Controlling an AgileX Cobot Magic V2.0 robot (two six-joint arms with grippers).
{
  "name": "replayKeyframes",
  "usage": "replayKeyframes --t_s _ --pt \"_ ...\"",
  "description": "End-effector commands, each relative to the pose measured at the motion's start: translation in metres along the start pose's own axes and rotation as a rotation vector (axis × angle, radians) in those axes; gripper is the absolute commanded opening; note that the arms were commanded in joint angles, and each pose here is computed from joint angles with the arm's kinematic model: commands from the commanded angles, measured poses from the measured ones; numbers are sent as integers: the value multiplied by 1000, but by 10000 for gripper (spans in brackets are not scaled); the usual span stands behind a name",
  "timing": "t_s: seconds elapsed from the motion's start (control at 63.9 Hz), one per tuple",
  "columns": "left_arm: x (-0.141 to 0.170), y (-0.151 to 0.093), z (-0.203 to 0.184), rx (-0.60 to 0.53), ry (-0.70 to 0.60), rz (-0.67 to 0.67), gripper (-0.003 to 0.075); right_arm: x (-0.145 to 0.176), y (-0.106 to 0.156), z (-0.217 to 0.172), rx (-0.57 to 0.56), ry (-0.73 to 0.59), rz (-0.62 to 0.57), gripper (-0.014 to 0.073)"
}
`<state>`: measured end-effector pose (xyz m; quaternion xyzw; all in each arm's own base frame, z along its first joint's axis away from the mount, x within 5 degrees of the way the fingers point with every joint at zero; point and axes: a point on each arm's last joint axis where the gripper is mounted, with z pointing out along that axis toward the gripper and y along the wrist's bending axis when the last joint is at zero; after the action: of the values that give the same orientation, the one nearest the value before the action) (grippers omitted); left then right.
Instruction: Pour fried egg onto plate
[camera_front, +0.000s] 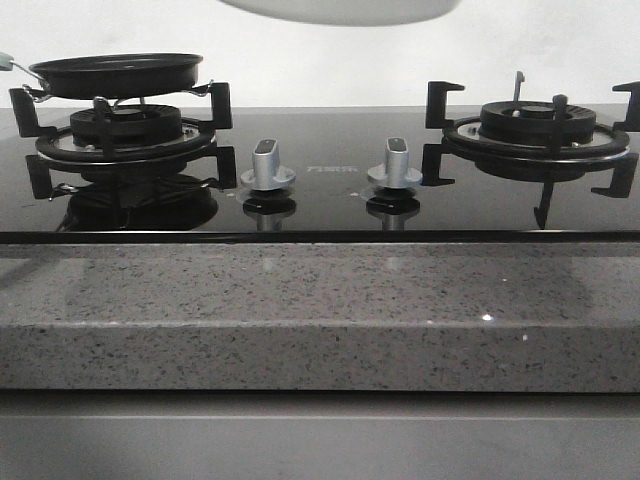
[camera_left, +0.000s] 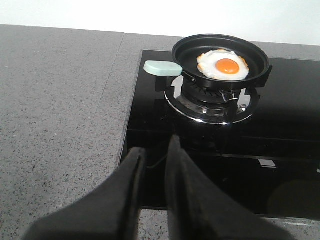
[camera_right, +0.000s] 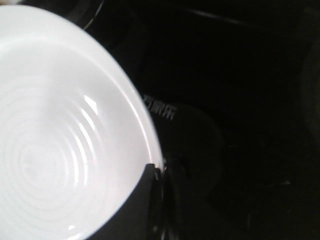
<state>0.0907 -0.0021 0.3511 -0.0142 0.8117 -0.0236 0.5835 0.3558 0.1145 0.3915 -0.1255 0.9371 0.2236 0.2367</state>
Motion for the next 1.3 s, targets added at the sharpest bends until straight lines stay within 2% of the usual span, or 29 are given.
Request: replayKeyframes --t_s 0.0,0.156,0.375,1.283 --pt "-14 -2 -2 14 -89 -11 113 13 22 -27 -35 -113 -43 -59" --pt "-14 -2 -2 14 -89 -11 113 35 26 -7 -41 -72 -35 -59" --pt "-14 -2 -2 14 -89 -11 113 46 12 23 0 -61 -6 -59" --pt "-14 -2 -2 14 -89 -11 113 47 11 24 8 -63 -8 -59"
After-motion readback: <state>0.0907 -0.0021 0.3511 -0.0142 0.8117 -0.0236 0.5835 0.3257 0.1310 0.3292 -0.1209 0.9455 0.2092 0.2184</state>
